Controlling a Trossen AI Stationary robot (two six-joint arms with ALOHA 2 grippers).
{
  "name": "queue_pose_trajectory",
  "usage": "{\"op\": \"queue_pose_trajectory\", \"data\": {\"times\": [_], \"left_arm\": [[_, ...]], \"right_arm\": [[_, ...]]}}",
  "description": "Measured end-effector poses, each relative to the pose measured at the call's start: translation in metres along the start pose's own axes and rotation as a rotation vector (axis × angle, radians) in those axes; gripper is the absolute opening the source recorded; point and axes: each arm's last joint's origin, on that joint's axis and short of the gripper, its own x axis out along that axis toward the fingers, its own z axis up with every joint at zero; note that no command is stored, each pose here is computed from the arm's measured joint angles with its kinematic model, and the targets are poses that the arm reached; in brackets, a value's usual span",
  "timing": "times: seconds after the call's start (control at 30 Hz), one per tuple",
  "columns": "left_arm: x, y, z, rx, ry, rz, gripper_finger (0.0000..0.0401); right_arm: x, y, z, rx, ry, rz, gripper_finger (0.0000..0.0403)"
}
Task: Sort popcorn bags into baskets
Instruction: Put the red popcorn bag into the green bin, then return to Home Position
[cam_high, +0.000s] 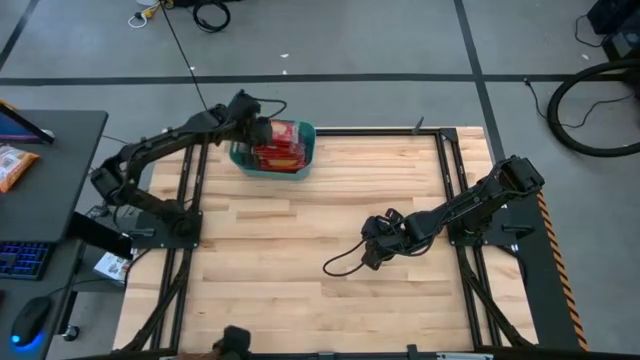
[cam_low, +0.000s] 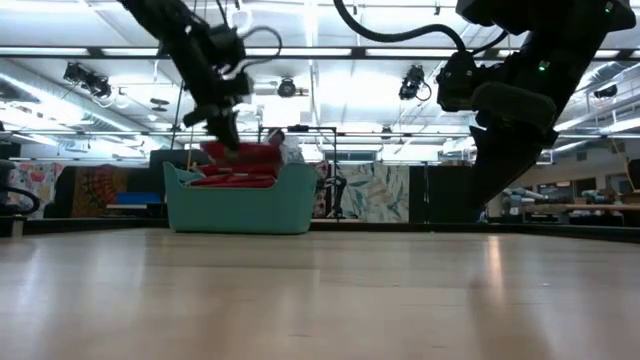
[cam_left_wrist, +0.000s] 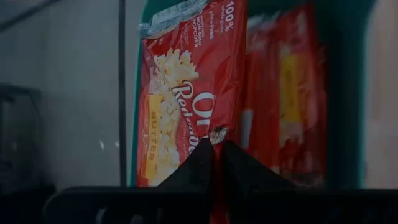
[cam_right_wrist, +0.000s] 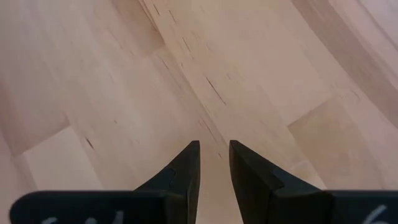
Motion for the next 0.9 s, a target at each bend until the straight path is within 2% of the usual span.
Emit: {"op": "queue_pose_trajectory", "data": {"times": [0.17,0.33,0.43,0.53,0.6,0.77,0.9], "left_arm": [[0.015,0.006,-0.011,-0.041,0.029,-0.033,0.0042],[0.014,0.002,-0.003,-0.049,0.015,-0.024,0.0112],[0.004,0.003,0.005,-0.06,0.049,0.052,0.0151],[-0.015,0.004,0.015,-0.065,0.051,0.135,0.0173],[-0.031,0.003,0.024,-0.102,-0.026,0.153,0.0176],[-0.075,-0.01,0.035,-0.244,-0.29,0.071,0.016],[-0.094,-0.032,0.028,-0.313,-0.368,0.008,0.014]], "right_arm": [[0.0,0.0,0.0,-0.006,-0.004,0.004,0.0091],[0.0,0.001,0.001,-0.005,-0.007,0.008,0.0091],[0.0,0.001,0.001,-0.007,-0.007,0.009,0.0091],[0.0,0.0,0.002,-0.021,-0.008,0.009,0.0091],[-0.002,-0.001,0.004,-0.04,-0.014,0.013,0.0091],[-0.012,-0.011,0.017,-0.127,-0.098,-0.007,0.009],[-0.022,-0.024,0.028,-0.134,-0.174,0.056,0.0085]]}}
